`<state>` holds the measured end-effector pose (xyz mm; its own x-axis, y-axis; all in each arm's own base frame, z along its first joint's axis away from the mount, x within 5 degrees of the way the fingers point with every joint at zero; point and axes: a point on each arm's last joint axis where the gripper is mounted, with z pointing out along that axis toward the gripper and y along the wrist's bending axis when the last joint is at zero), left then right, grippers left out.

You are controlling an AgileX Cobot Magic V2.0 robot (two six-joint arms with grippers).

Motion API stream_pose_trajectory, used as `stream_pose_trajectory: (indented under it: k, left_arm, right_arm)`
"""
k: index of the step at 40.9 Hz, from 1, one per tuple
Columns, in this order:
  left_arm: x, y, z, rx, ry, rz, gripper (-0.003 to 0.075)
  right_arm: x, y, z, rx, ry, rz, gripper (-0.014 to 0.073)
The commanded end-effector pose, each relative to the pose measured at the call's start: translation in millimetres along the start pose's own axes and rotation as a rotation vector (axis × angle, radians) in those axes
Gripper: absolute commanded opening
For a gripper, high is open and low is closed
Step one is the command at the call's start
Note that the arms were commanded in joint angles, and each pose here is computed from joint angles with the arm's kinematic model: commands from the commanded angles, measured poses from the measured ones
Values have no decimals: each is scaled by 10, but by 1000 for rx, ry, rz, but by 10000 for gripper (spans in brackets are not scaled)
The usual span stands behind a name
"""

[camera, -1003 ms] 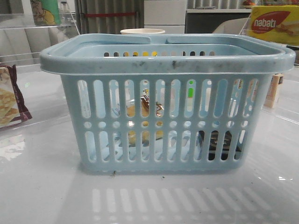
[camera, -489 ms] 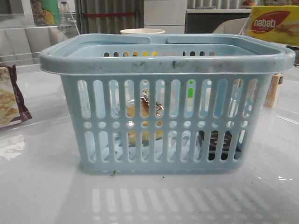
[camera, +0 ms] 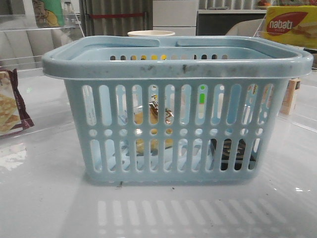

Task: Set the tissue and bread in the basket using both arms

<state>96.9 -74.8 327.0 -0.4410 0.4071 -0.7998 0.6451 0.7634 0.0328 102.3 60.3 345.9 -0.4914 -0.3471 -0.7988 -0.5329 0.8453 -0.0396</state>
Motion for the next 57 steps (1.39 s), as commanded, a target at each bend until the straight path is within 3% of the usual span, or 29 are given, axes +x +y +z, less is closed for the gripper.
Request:
stream_pose_trajectory:
  k: [1,13,23,35,57]
  left_arm:
    - [-110,74,-187,-71,-156,-13,91]
    - [430,234,-474,-439,-446,-107,91]
    - [1029,187,-312,-638,-635,-175,91]
    - [1397,252,43,-669,-724,-213,91]
    - [1383,241,44,-651,-725,-180,91]
  right_arm:
    - [-121,-12,-67,11,-90,-14,55]
    - [-121,-12,-67,11,-90,-14,55]
    - [-121,-12,-67,11,-90,-14,55]
    - [-115,-12,-67,11,-84,-14,55]
    - [-114,-12,-67,11,-82,-14,55]
